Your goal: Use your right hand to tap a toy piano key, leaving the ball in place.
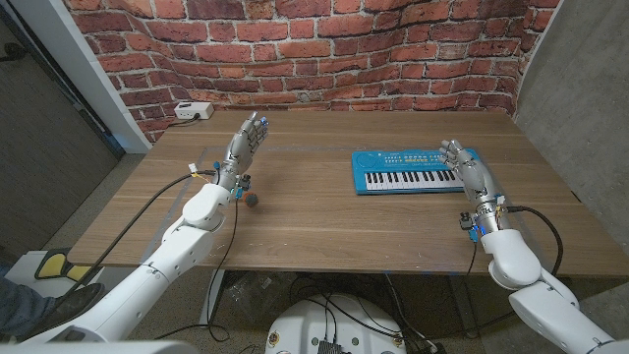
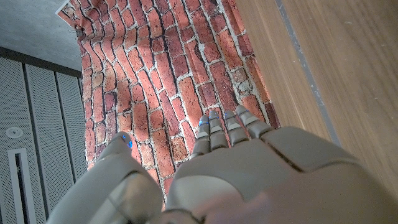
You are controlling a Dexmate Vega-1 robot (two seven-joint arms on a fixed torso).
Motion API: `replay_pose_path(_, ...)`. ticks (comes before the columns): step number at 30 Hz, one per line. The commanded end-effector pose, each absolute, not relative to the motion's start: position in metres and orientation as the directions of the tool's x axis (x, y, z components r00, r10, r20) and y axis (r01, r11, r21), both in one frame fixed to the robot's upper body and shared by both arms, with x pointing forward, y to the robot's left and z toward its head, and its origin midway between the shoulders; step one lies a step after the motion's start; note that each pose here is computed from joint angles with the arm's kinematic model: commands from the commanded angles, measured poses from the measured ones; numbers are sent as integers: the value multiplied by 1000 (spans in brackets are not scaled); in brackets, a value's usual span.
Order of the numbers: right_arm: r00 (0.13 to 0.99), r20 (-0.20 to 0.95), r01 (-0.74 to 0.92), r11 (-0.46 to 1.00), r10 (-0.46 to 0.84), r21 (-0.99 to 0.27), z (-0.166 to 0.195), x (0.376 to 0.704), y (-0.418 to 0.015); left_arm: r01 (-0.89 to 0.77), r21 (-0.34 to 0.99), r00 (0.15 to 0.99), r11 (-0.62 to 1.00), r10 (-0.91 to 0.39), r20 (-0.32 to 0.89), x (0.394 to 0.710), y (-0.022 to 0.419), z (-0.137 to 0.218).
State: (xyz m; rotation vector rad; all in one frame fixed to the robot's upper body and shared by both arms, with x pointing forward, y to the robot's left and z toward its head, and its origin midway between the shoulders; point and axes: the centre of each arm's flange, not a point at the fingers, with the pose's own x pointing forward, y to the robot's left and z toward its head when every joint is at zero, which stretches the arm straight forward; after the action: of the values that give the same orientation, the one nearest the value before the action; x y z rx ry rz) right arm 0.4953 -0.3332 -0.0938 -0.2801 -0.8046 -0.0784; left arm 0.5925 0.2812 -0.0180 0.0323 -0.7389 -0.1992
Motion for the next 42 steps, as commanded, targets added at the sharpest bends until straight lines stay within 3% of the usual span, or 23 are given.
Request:
replay_pose_path(1, 647, 763, 269, 929, 20, -252, -94, 496, -332, 169, 100, 725, 981, -192, 662, 593, 278, -18)
replay_pose_path(27, 606, 794, 534, 712, 54, -455, -94, 485, -336, 153, 109, 726, 982, -187, 662, 587, 275, -16)
replay_pose_path(42, 601, 790, 663, 476, 121, -578, -90, 474, -331, 184, 77, 722, 980, -188, 666, 586, 276, -18)
